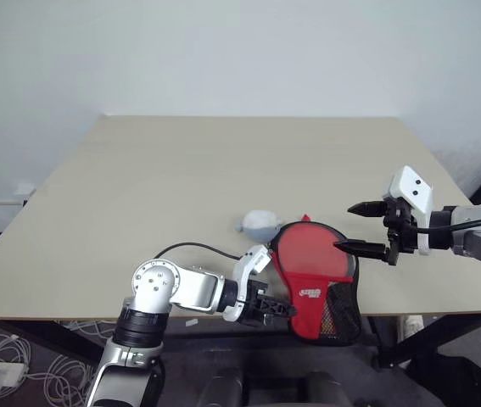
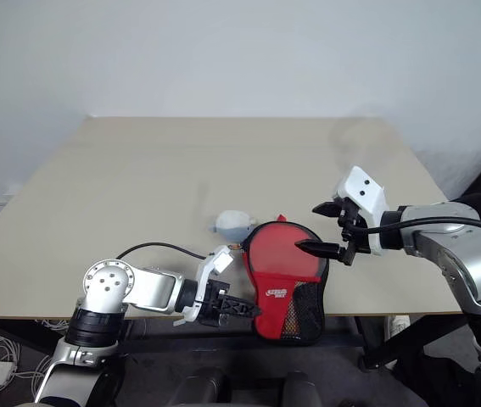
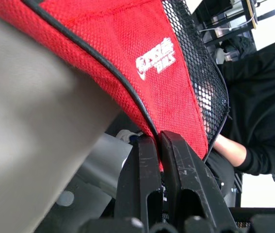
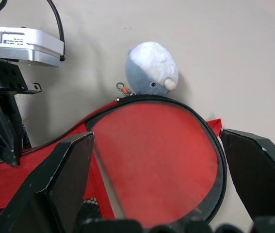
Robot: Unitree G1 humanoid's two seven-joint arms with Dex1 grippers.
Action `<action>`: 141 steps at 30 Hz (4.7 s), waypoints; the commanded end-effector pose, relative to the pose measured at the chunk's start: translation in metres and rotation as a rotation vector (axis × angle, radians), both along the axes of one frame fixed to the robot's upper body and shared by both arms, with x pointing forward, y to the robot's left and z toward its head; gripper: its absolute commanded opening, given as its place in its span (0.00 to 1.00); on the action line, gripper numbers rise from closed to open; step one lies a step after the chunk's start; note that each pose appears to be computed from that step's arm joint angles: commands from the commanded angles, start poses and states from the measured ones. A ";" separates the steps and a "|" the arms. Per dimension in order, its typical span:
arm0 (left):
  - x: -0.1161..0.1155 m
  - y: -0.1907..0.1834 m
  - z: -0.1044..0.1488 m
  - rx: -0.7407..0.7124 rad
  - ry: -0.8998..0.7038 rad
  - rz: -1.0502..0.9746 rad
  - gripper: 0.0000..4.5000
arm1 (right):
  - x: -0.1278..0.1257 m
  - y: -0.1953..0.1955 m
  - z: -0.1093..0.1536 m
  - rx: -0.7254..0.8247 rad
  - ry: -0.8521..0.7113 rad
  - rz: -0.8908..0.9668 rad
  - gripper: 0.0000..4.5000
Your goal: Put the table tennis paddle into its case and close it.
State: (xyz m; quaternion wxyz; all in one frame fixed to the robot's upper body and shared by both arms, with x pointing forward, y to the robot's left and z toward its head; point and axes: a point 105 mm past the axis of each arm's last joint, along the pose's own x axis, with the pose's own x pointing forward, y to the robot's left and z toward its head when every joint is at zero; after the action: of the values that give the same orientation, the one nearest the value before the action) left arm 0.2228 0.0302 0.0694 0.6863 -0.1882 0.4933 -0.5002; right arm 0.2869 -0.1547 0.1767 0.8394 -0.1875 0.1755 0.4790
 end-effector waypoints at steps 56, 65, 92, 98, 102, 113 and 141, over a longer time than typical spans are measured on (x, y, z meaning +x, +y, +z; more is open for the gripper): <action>0.051 -0.050 -0.011 -0.137 -0.842 -0.174 0.01 | 0.127 0.124 -0.016 -0.019 0.076 0.036 1.00; 0.062 -0.045 -0.033 -0.059 -0.839 -0.135 0.01 | 0.125 0.139 -0.040 -0.041 0.167 0.053 1.00; 0.066 -0.041 -0.041 -0.016 -0.862 -0.131 0.00 | 0.107 0.152 -0.081 -0.087 0.290 0.100 0.34; 0.068 -0.041 -0.041 -0.012 -0.871 -0.138 0.00 | 0.106 0.155 -0.079 -0.079 0.286 0.116 0.01; 0.074 -0.041 -0.039 -0.003 -0.894 -0.117 0.00 | 0.110 0.154 -0.078 -0.076 0.267 0.091 0.00; 0.077 -0.035 -0.040 0.020 -0.890 -0.069 0.00 | 0.110 0.151 -0.075 -0.078 0.244 0.118 0.00; 0.074 -0.037 -0.045 0.030 -0.858 -0.061 0.00 | 0.177 0.101 -0.047 -0.082 -0.114 -0.478 0.00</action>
State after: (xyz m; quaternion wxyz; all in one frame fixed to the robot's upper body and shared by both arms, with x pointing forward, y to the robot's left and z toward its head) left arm 0.2915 -0.0178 0.0415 0.8045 0.0481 0.1413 -0.5748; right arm 0.4499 -0.0456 0.0978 0.9164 -0.1705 0.2287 0.2808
